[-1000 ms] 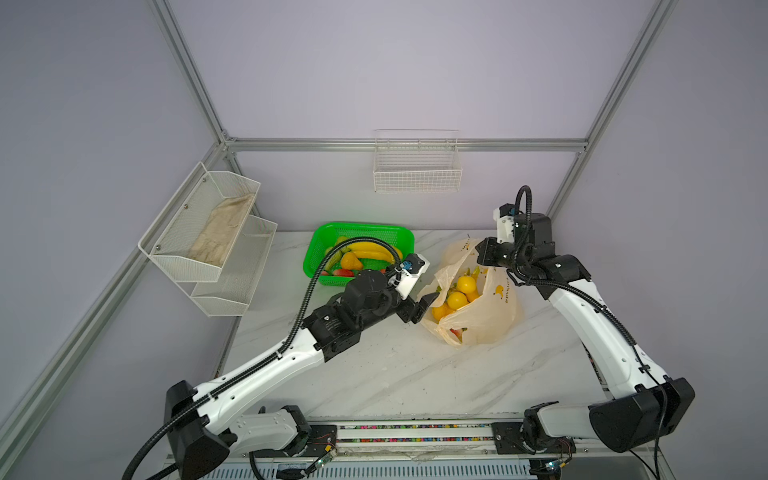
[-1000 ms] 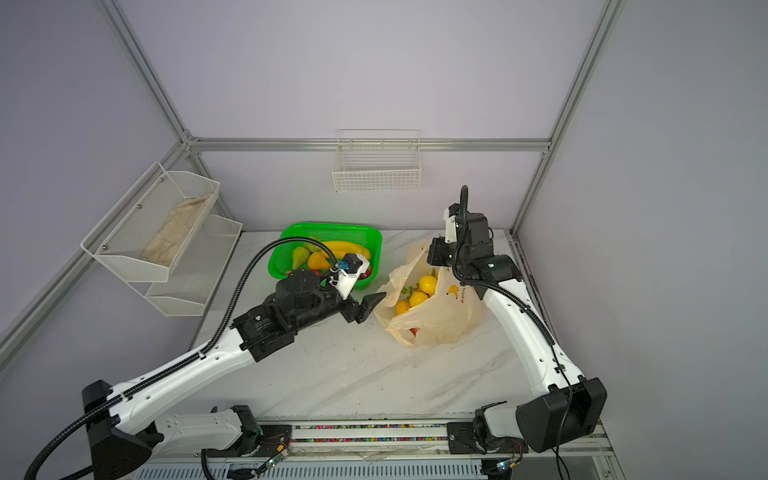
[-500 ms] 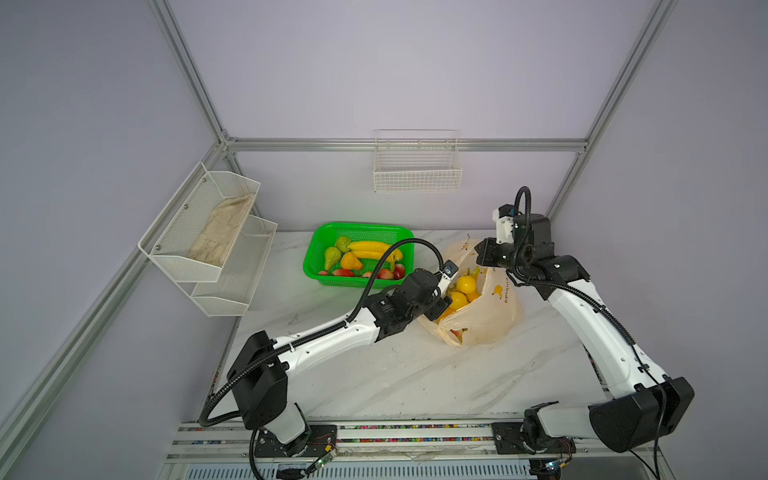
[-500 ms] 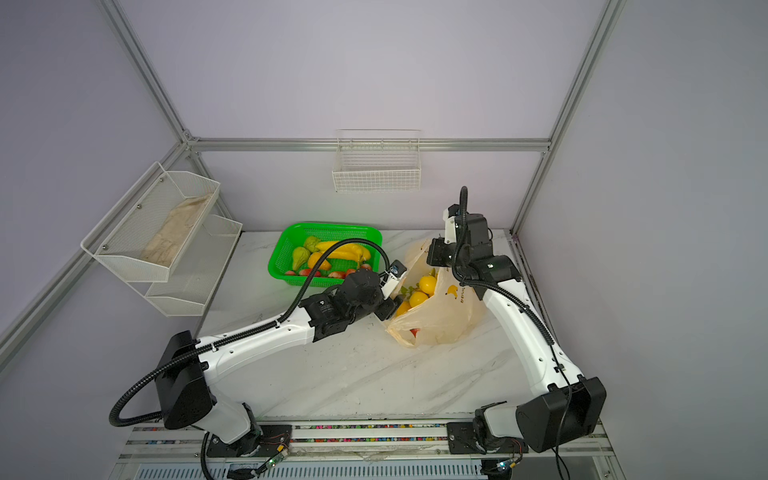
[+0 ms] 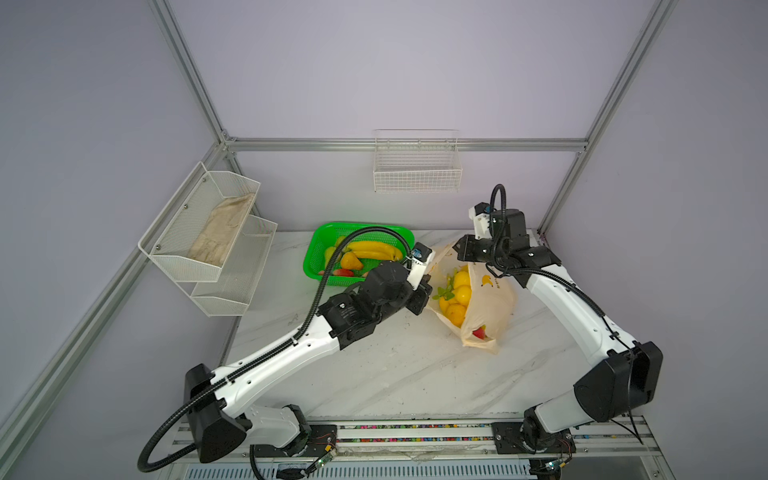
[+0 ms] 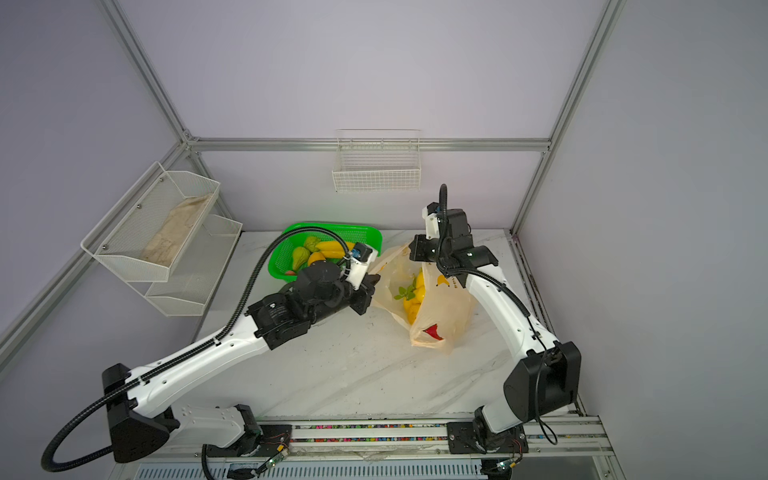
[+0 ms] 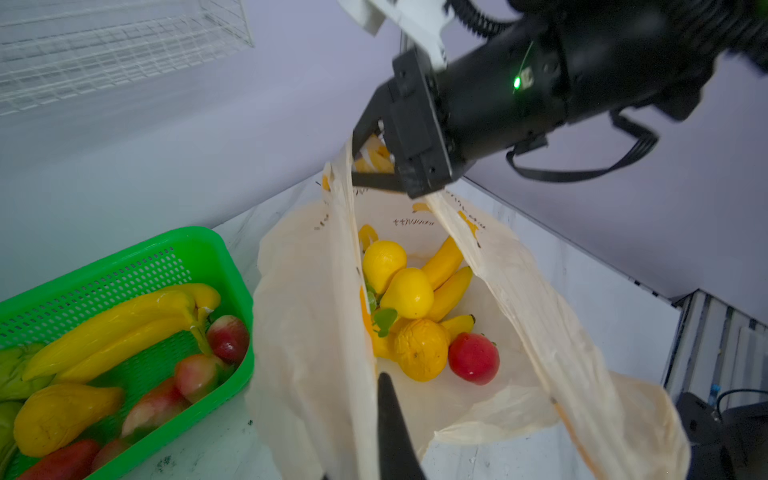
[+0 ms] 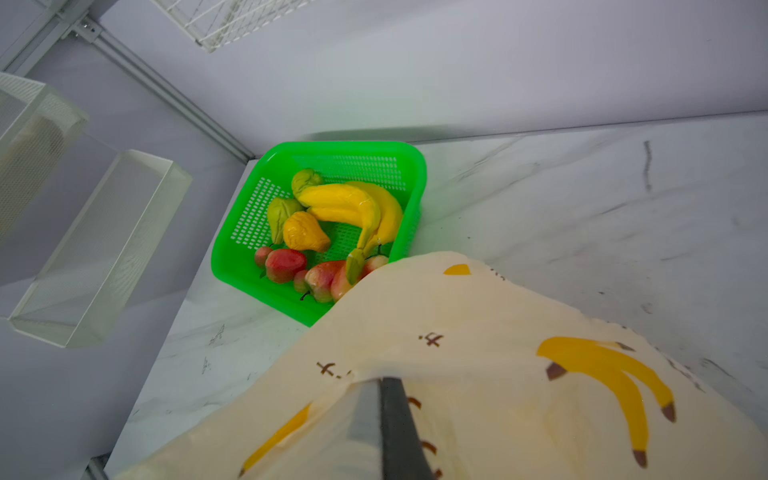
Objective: Place the fake fruits into the plastic bag and tie a complex knot
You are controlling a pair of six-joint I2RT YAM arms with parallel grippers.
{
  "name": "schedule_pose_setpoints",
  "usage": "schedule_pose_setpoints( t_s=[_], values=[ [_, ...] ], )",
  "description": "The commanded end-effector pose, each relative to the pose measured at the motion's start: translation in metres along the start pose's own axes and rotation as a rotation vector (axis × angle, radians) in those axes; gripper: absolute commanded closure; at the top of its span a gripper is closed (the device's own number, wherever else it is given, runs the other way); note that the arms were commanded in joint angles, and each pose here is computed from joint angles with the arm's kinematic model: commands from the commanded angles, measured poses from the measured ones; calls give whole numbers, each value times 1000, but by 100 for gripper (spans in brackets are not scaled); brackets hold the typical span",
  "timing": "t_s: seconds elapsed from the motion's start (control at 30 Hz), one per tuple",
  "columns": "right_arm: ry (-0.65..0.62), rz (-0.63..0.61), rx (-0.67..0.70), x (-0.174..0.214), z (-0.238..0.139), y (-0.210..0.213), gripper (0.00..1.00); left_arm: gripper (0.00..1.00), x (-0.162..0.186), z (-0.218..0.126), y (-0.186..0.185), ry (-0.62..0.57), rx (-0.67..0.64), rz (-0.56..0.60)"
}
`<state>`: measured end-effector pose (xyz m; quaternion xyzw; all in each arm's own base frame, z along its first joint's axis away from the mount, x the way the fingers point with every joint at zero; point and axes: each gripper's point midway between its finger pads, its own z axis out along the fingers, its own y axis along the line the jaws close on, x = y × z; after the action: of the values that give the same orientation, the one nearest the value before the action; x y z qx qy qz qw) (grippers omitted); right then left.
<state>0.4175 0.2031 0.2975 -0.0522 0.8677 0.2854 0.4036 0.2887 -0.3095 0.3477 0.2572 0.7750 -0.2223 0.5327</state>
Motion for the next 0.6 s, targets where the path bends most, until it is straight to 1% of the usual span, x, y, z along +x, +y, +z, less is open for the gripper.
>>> schedule_pose_setpoints(
  t_s=[0.0,0.03,0.07,0.13,0.2,0.27,0.37,0.4,0.47,0.53,0.57],
  values=[
    [-100,-38,50,-33,-1,1,82,100,-18,-27,15,2,7,-177],
    [-109,-59,91,-35,-5,-1,71,100,-18,-28,17,9,19,-211],
    [-125,-76,125,-38,-13,-2,62,100,-18,-29,17,16,31,-235],
    [-164,-107,165,-42,-34,-1,50,100,-14,-27,19,40,30,-263],
    [-199,-128,209,-43,-59,-2,41,100,-9,-23,22,64,13,-282],
    [-230,-149,249,-40,-89,-1,34,100,-6,-21,28,75,-6,-303],
    [-226,-185,249,-30,-120,13,26,100,-2,-19,33,89,-18,-336],
    [-214,-197,242,-24,-127,21,25,100,-1,-18,34,95,-19,-342],
    [-181,-212,270,-7,-144,29,22,100,1,-17,35,105,-27,-344],
    [-157,-200,273,9,-162,36,21,100,3,-17,38,106,-42,-343],
    [-142,-180,253,18,-170,41,19,100,4,-16,41,108,-53,-344]
  ],
)
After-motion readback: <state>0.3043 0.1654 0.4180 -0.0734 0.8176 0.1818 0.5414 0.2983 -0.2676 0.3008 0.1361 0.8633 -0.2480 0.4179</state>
